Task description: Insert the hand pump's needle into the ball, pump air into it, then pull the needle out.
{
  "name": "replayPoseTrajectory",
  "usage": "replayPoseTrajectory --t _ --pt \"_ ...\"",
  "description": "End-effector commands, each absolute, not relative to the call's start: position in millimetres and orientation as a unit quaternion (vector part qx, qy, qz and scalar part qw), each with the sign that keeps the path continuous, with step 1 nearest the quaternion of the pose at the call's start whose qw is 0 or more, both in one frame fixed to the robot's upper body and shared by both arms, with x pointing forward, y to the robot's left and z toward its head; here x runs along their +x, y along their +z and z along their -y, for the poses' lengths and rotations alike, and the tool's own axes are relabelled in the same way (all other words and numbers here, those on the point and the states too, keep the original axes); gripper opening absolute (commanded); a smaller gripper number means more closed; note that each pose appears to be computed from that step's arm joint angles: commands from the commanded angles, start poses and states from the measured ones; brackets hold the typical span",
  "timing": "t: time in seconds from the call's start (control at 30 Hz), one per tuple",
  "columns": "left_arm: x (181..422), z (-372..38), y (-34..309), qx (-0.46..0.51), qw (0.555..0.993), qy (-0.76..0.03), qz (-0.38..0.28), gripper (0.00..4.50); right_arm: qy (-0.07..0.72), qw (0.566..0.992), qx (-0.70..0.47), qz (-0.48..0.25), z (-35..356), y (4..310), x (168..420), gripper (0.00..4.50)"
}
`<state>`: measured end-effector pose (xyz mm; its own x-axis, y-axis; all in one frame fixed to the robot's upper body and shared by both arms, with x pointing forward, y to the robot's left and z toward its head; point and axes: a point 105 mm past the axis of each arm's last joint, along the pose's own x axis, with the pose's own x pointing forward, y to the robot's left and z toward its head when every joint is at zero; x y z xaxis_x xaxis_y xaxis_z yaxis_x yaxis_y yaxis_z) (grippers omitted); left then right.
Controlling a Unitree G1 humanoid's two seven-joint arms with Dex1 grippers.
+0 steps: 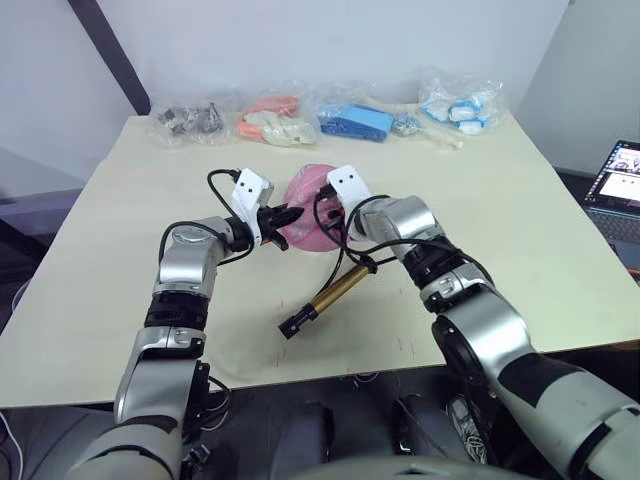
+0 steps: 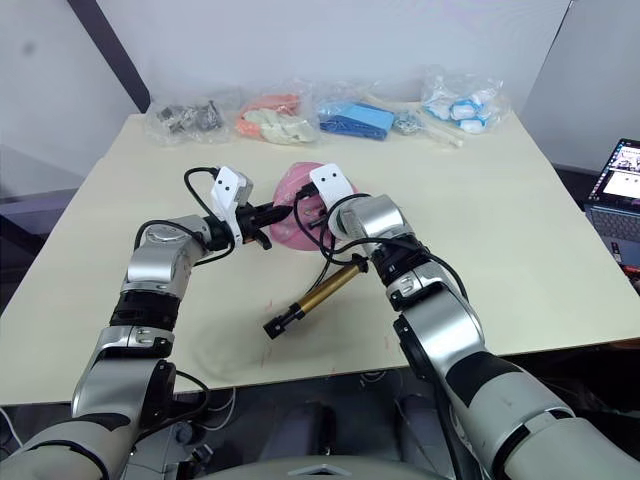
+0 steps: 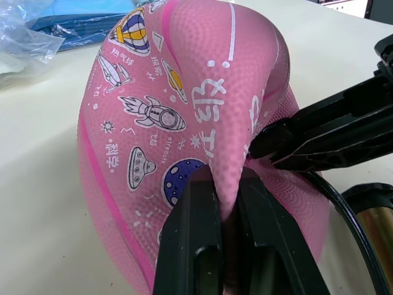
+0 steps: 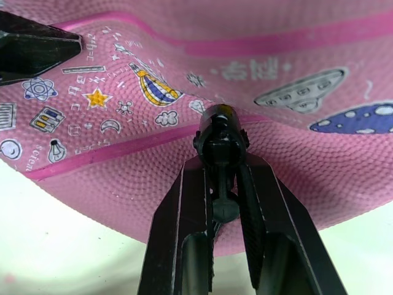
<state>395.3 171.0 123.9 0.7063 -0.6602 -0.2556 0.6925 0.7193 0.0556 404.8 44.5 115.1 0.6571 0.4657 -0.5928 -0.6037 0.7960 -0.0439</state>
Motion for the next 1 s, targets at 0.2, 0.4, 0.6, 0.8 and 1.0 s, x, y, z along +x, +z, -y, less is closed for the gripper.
replayPoseTrajectory --t 0.2,0.4,0.6,0.8,1.0 --pt "376 -138 84 0.045 0.879 -0.441 -0.177 0.0 0.288 0.894 -0.2 -0.279 -46 104 409 0.35" --pt "376 -137 84 0.044 0.879 -0.441 -0.177 0.0 0.29 0.875 -0.265 -0.284 -39 89 408 0.35" --pt "376 -138 84 0.044 0.88 -0.439 -0.175 0.0 0.288 0.866 -0.319 -0.255 -29 85 415 0.35" --pt "376 -139 83 0.043 0.881 -0.437 -0.177 0.0 0.286 0.893 -0.16 -0.308 -34 82 409 0.35" --pt "377 -139 83 0.044 0.882 -0.435 -0.176 0.0 0.276 0.903 -0.134 -0.302 -28 86 412 0.35"
